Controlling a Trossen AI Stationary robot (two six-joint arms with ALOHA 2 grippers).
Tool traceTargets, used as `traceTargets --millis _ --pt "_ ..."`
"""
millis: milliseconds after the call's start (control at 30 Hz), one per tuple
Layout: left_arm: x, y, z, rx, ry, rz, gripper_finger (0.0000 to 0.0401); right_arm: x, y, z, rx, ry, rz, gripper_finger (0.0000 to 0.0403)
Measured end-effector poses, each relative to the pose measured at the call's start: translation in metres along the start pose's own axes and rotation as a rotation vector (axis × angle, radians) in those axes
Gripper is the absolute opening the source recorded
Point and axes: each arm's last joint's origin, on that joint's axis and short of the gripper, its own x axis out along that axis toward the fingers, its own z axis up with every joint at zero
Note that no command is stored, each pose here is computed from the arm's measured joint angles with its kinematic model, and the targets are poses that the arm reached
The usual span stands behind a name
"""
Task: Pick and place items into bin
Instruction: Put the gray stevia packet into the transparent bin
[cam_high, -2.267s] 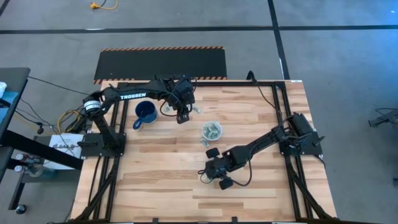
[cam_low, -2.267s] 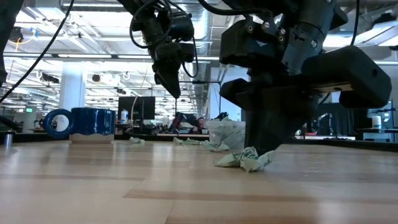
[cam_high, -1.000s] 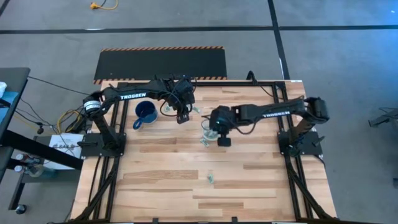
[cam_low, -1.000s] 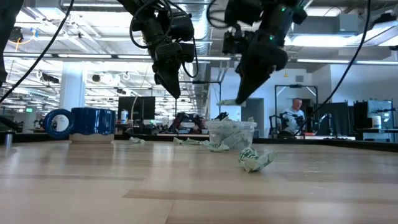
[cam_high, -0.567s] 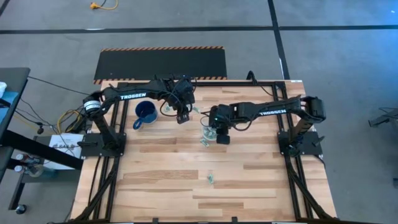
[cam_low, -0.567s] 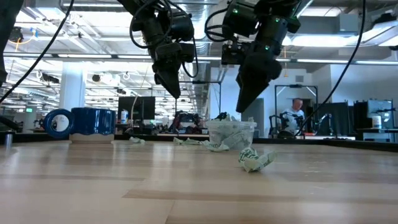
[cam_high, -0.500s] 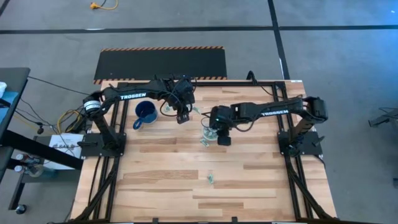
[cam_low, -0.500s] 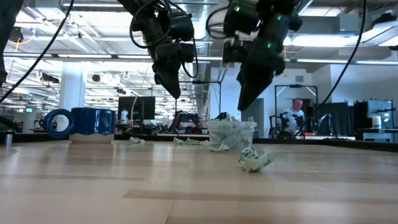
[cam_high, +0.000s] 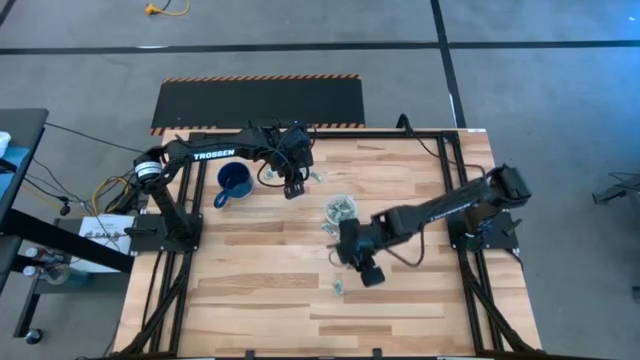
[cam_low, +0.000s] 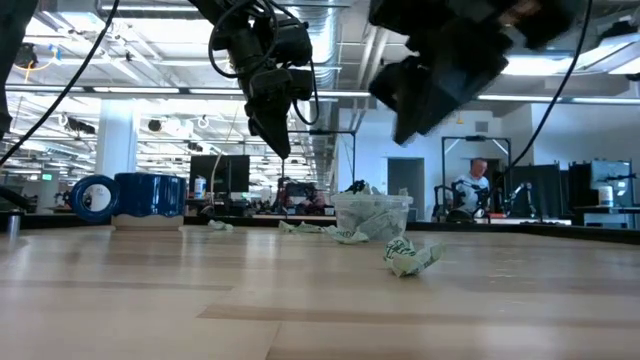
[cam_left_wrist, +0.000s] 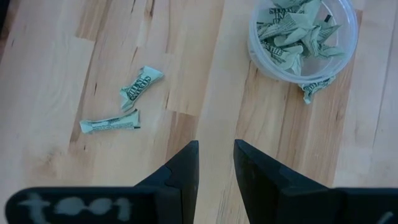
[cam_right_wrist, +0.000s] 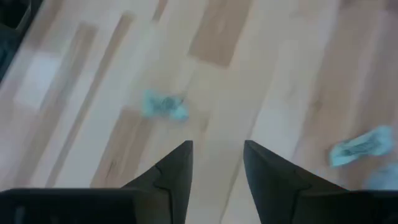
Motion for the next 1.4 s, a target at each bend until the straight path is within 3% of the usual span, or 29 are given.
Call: traceTargets --millis 267,533,833,1000,1400 --pt "0.0 0.0 0.0 0.003 0.0 0.0 0.0089 0.041 0.026 0.004 -0.262 -0.006 0.018 0.0136" --pt "0.0 0.001 0.0 0.009 0.003 0.025 0.0089 0.068 0.031 -0.004 -0.435 0.097 -0.113 0.0157" --pt "0.0 0.001 0.0 0.009 0.003 0.027 0.0089 0.07 0.044 0.0 -0.485 0.052 -0.107 0.0168" --pt "0.0 0.001 0.0 0.009 0.004 0.026 0.0089 0.082 0.051 -0.009 -0.523 0.121 -0.115 0.0168" --pt "0.0 0.001 0.0 0.007 0.003 0.026 0.0089 0.094 0.059 0.004 -0.572 0.103 -0.131 0.0157"
